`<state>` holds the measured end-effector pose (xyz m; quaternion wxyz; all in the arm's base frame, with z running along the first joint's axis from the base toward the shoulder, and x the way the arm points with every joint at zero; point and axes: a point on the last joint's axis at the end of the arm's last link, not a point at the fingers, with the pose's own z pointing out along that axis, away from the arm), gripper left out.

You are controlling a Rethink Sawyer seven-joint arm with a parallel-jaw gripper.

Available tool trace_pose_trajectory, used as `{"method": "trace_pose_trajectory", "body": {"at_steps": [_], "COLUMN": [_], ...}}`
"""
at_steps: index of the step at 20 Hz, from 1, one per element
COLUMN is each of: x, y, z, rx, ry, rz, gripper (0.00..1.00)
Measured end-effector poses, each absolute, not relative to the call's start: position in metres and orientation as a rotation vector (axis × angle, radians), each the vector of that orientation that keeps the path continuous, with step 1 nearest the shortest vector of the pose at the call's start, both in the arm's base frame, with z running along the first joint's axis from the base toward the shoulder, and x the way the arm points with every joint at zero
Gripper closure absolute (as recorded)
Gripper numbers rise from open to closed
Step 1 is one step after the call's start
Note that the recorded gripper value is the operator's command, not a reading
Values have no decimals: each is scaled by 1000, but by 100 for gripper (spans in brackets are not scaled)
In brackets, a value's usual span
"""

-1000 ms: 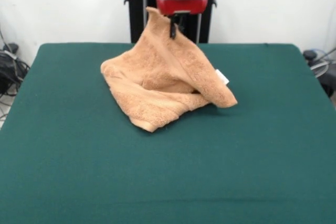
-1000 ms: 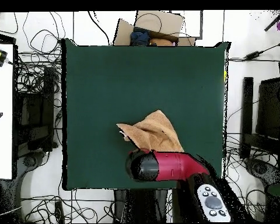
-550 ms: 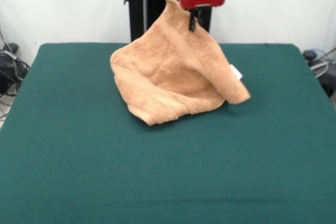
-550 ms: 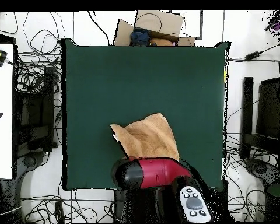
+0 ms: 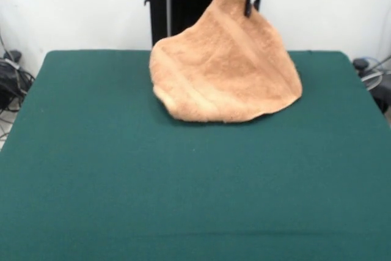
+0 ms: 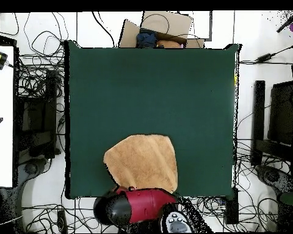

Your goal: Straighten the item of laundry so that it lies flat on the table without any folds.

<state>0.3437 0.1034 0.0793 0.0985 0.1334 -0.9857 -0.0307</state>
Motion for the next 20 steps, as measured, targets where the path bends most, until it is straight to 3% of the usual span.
{"method": "trace_pose_trajectory", "body": {"at_steps": [9, 20], "x": [316, 366], "y": [107, 85], "z": [80, 39], "rx": [339, 265], "ry": [-2861, -2863], "rz": [-100, -107], "gripper": [100, 100]}}
